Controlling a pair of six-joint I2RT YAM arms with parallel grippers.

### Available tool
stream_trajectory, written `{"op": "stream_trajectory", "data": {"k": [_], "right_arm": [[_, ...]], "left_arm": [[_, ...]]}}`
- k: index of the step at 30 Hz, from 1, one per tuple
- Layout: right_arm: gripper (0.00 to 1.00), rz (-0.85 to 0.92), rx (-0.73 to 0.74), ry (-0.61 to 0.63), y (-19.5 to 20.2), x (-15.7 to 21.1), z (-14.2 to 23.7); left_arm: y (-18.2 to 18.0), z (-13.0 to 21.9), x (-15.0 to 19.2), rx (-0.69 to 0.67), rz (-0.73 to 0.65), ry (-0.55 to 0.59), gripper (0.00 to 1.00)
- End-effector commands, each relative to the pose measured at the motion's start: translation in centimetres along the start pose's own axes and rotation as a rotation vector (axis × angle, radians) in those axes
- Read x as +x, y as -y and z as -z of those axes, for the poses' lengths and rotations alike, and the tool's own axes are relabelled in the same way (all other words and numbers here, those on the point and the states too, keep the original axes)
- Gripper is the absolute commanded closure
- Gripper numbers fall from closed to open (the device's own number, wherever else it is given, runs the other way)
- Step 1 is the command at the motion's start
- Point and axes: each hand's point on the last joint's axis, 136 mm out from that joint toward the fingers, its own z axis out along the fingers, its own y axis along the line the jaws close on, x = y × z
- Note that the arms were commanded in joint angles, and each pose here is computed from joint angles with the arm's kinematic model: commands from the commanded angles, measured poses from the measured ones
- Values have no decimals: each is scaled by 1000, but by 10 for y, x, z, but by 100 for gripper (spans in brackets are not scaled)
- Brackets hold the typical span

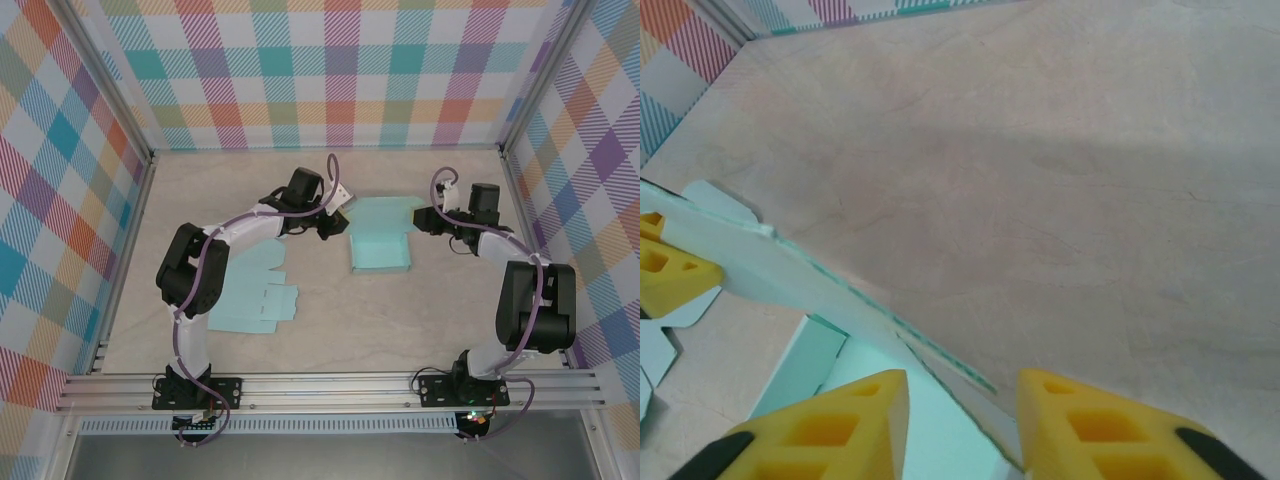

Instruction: Fold the paper box

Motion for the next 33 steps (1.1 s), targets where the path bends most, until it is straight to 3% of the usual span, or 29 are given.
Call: {"op": "stream_trajectory", "data": {"k": [1,9,18,33], "right_arm": [[74,0,18,4,-8,-1,-4],[82,0,105,33,-18,0,-10],[86,20,142,95,-41,-9,-23],[88,-5,158,158,-58,-31,-64]], "left_arm": [[2,5,-13,-34,31,52,88],[-11,10,-20,-214,174,123,89],[2,12,-34,-359,241,184,88],[-36,24,-46,-565,549,325,81]]}}
